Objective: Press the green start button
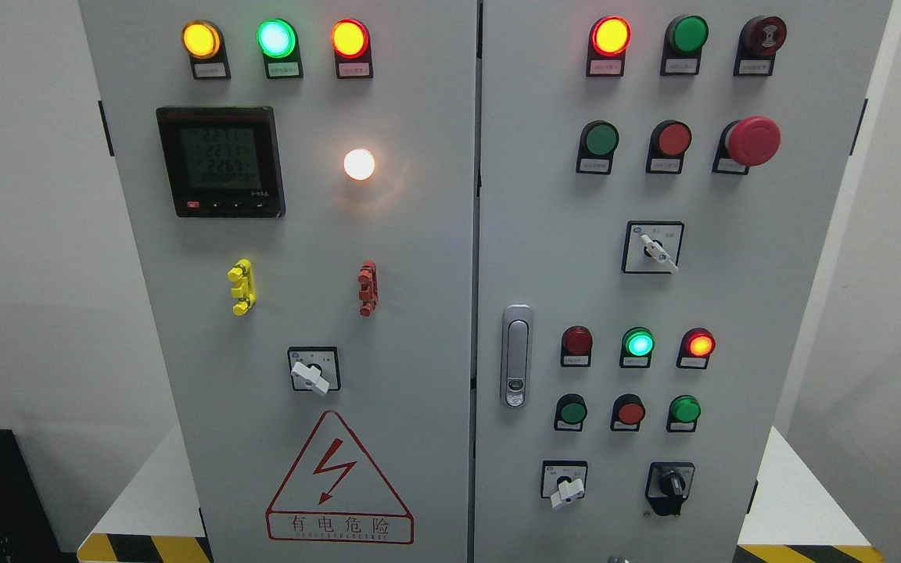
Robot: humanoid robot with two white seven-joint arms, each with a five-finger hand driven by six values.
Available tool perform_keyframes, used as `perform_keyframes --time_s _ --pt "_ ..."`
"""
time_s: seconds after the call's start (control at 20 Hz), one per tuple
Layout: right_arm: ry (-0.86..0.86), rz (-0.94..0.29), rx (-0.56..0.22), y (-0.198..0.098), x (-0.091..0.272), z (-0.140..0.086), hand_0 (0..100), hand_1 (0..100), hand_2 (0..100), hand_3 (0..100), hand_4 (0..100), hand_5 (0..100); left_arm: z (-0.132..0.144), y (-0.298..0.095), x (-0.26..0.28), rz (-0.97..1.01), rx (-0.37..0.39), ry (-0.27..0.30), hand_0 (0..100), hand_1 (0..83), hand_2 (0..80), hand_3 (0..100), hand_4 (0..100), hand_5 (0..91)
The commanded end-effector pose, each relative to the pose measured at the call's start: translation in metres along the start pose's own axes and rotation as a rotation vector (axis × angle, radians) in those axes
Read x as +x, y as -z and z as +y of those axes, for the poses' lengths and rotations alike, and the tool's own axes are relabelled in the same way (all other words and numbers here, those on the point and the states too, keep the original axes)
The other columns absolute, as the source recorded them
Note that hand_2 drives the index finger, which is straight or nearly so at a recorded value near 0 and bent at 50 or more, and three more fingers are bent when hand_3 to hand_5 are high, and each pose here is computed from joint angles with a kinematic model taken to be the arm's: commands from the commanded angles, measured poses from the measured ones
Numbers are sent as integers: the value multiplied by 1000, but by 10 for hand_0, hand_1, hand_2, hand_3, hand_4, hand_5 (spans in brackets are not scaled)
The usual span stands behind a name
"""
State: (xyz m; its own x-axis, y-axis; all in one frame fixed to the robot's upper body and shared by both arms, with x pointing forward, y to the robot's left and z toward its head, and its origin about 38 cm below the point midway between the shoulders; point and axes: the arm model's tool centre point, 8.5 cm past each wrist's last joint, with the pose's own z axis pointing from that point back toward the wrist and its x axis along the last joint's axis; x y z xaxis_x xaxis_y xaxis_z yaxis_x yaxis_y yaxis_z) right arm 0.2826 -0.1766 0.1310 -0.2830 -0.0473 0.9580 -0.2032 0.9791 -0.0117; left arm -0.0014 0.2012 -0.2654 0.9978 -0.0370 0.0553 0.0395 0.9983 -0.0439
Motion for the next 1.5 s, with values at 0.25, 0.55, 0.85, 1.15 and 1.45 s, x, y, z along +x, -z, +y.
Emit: perform_keyframes --time_s 0.25,0.55,0.85,1.15,1.45 --pt "-264 -76 -1 8 15 -2 373 239 0 92 38 0 0 0 0 0 0 0 120 556 0 0 0 0" --pt "-524 -133 -11 17 25 -6 277 271 0 254 183 0 0 0 0 0 0 0 120 556 0 0 0 0" --pt "-705 -162 -51 29 34 -14 208 310 0 410 326 81 0 0 0 0 0 0 120 556 0 0 0 0" --pt "-916 -182 -68 42 45 -19 309 317 0 517 482 270 0 0 0 0 0 0 120 556 0 0 0 0" --pt "-1069 -209 -95 56 55 -23 410 326 0 536 541 371 0 0 0 0 0 0 120 556 0 0 0 0"
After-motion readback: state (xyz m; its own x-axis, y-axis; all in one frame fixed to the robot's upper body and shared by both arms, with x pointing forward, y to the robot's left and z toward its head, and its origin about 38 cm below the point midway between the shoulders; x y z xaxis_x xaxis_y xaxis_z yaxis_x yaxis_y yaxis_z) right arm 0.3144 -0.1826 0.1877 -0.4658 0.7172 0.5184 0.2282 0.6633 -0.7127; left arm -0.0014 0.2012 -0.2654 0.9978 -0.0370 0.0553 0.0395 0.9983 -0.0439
